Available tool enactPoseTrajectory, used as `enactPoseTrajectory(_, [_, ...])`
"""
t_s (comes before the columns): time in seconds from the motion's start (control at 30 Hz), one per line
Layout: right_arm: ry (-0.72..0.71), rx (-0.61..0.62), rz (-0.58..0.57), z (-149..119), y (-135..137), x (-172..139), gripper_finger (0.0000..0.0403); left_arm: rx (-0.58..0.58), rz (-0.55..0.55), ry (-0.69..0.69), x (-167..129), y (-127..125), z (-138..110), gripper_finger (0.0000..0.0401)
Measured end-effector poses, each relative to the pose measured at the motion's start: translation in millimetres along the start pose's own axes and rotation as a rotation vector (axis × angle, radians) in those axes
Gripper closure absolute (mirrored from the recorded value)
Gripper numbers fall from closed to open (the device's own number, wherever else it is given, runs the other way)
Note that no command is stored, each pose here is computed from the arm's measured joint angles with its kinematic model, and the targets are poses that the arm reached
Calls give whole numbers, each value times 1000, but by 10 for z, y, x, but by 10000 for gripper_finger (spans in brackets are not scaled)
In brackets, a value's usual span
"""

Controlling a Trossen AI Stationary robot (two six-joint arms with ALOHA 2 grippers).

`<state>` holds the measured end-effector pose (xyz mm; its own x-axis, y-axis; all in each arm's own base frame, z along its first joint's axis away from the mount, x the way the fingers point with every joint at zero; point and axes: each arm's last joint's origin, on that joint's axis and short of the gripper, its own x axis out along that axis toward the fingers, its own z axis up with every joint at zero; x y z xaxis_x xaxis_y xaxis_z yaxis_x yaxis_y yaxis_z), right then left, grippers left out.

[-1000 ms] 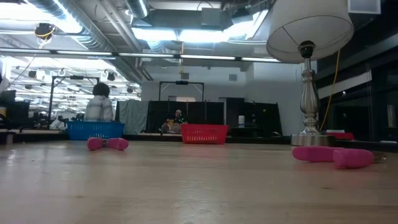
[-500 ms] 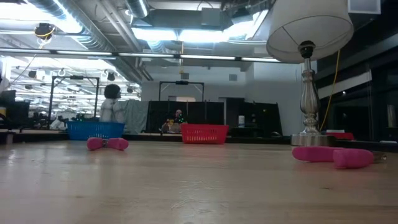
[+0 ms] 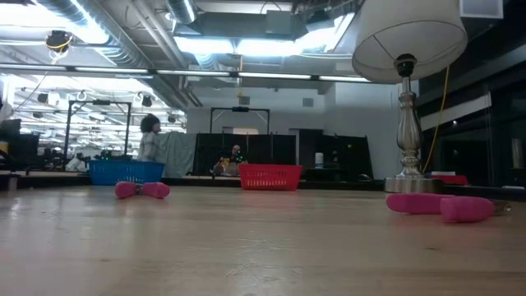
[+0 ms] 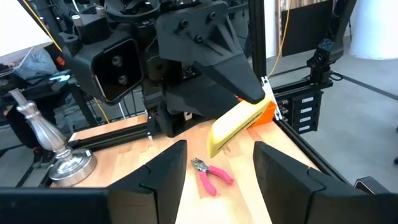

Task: Pick & Place School Supplies
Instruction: Put the yellow eraser into the blue bin

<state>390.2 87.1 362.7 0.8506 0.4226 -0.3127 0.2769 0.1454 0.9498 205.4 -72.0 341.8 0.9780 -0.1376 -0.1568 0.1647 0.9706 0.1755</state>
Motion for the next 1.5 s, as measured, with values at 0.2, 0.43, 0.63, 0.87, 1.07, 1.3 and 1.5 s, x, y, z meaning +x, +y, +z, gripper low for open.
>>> enactPoseTrajectory(0.2, [-9, 1, 2, 17, -16, 32, 306, 1, -2, 0, 0, -1, 0, 228])
enactPoseTrajectory(0.43, [-7, 9, 28, 33, -33, 109, 308, 1, -2, -2, 0, -1, 2, 230])
enactPoseTrajectory(0.63, [-13, 9, 55, 60, -25, 134, 309, -1, -10, -2, 0, -3, 1, 242])
enactPoseTrajectory(0.87, [-13, 9, 51, 66, -42, 156, 309, -29, -15, 5, -1, -6, -5, 306])
enactPoseTrajectory(1.07, [-15, 1, 46, 63, -47, 157, 309, -45, -21, 20, -4, -10, -20, 382])
enactPoseTrajectory(1.3, [-35, -76, 86, 66, -9, 157, 286, -70, -7, 25, -14, -3, -15, 383])
enactPoseTrajectory(1.5, [-57, -88, 94, 74, 0, 155, 200, -80, 11, 53, -25, -23, -36, 383])
